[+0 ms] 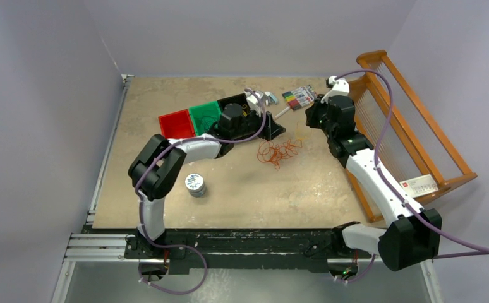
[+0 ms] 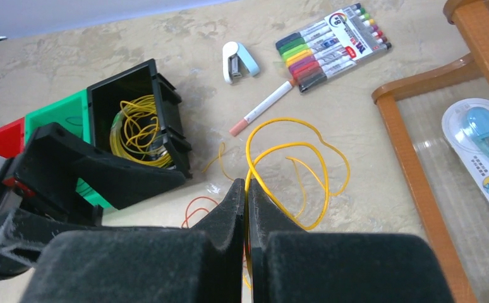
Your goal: Untangle the cables
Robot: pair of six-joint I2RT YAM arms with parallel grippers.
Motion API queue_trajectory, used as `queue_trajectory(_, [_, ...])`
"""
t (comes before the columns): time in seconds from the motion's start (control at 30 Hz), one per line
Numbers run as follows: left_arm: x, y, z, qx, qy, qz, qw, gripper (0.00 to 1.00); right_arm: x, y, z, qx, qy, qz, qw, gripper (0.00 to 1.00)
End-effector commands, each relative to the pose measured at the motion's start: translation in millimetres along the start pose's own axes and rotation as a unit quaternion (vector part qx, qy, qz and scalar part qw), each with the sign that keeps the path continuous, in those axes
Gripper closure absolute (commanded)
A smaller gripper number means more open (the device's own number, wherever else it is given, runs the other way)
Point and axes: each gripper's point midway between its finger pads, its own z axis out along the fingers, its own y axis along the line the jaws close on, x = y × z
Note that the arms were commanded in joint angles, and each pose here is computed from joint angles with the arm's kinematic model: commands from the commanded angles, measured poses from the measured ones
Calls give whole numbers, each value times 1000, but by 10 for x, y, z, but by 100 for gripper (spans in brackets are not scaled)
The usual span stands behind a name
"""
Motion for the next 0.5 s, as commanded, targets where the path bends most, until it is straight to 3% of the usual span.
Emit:
queue_trajectory(0.0, [-96,-321,54,67,-32,32,997,35,-361,186,-124,-39,-42,16,998,100])
queue_trajectory(0.47, [348,-407,382,56,18,59,997,35,-391,284,-137,-64,-38,23,997,100])
